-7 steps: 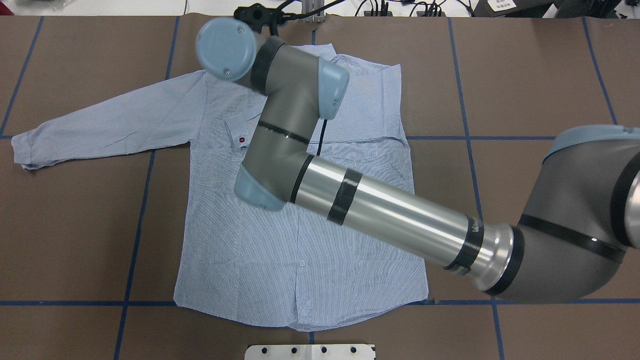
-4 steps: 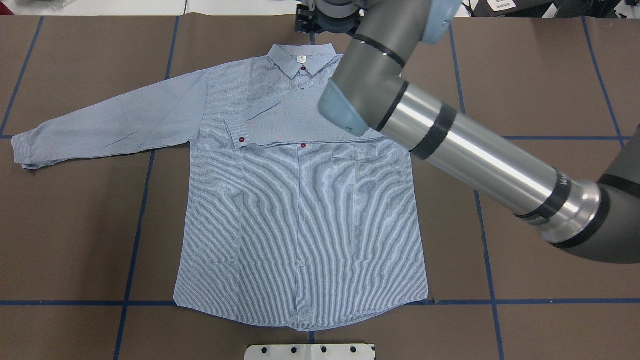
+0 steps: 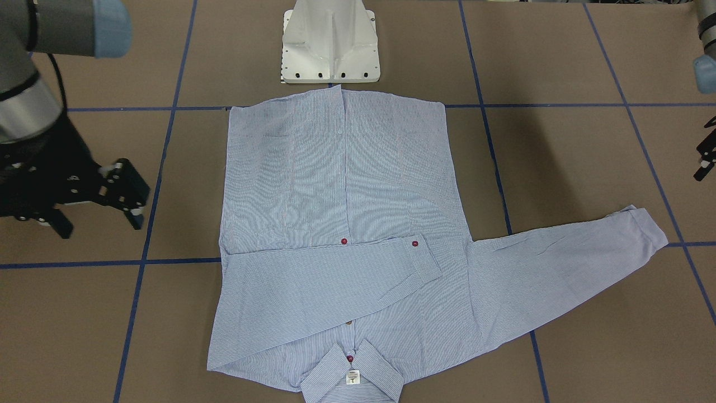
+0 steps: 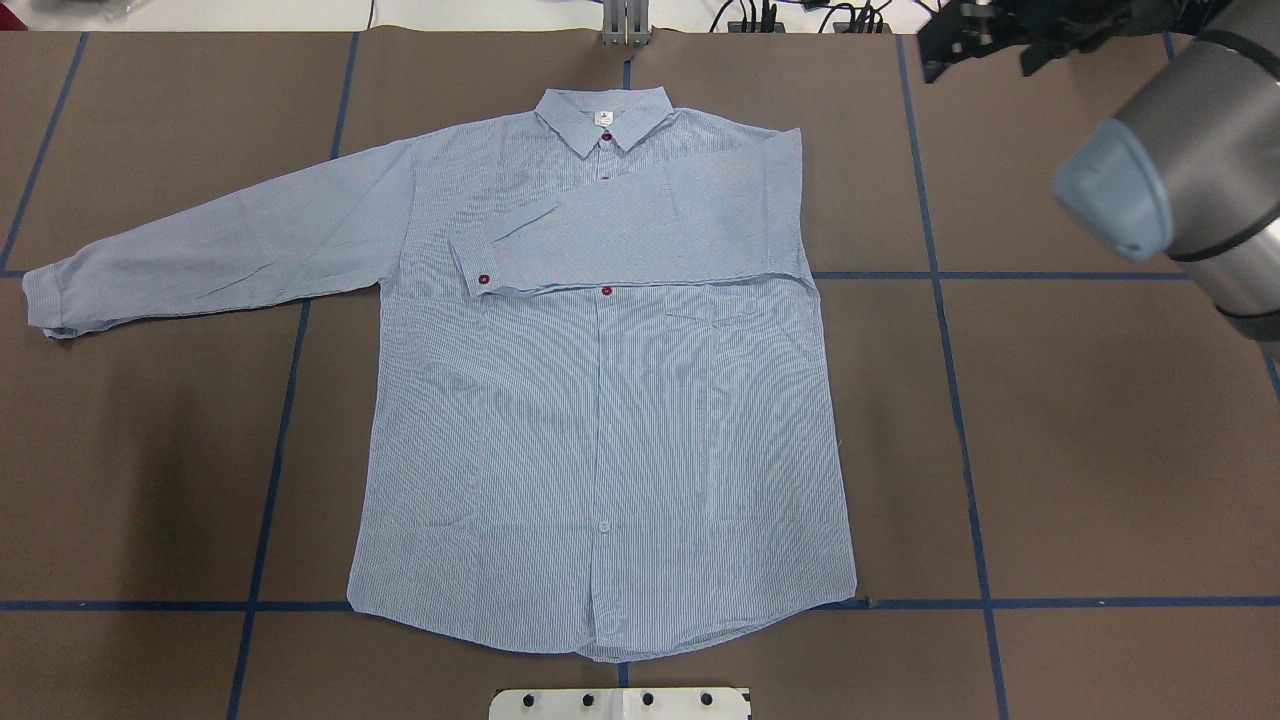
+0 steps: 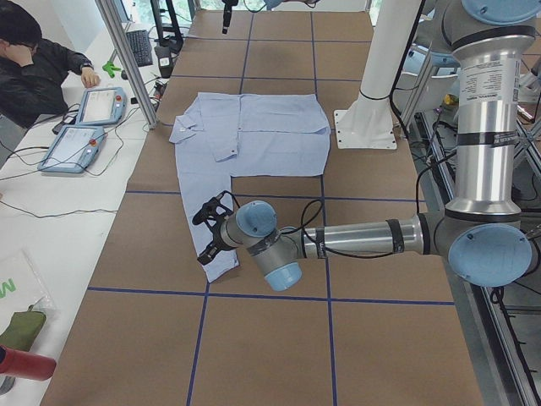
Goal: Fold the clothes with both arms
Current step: 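Withdraw the right arm while the left gripper moves to the other cuff, then grasp the other sleeve cuff with the left gripper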
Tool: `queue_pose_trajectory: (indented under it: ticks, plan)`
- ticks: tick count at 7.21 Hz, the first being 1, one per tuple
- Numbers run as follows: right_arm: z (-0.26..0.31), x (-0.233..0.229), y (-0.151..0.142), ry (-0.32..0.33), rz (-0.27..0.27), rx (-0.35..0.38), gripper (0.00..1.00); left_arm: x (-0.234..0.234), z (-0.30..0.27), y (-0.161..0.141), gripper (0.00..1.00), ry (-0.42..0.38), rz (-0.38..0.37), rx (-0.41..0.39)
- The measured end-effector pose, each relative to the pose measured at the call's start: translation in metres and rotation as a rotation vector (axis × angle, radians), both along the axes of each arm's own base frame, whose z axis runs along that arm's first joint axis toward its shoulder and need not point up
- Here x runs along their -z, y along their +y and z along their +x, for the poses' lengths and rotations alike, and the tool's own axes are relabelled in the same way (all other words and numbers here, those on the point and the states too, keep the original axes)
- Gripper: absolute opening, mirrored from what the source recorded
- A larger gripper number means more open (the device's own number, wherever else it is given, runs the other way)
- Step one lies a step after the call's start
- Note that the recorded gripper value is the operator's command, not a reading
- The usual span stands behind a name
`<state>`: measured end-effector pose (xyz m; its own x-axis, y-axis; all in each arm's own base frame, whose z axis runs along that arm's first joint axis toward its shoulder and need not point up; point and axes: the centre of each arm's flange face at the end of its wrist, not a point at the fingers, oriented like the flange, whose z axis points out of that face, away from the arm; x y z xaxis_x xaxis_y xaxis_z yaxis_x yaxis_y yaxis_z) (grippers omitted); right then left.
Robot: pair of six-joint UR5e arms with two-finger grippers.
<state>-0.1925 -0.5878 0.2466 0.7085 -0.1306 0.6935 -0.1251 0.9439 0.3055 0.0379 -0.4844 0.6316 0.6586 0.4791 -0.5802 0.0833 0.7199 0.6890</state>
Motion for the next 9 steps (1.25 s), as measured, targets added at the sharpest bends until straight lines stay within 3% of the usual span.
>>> queue_pose_trajectory:
  ticks: [2,4,6,9]
  plan:
    - [0.049,-0.038,0.021,0.015,0.021,0.033,1.00,-0.045,0.040,0.016,0.96,0.041,-0.035,0.048]
    - [0.059,-0.044,0.027,0.017,0.025,0.035,1.00,-0.071,0.078,0.033,0.81,0.118,-0.091,0.118]
    - [0.061,-0.046,0.029,0.017,0.023,0.033,1.00,-0.078,0.094,0.041,0.74,0.190,-0.168,0.160]
    - [0.061,-0.046,0.030,0.015,0.018,0.027,1.00,-0.094,0.099,0.042,0.57,0.187,-0.204,0.206]
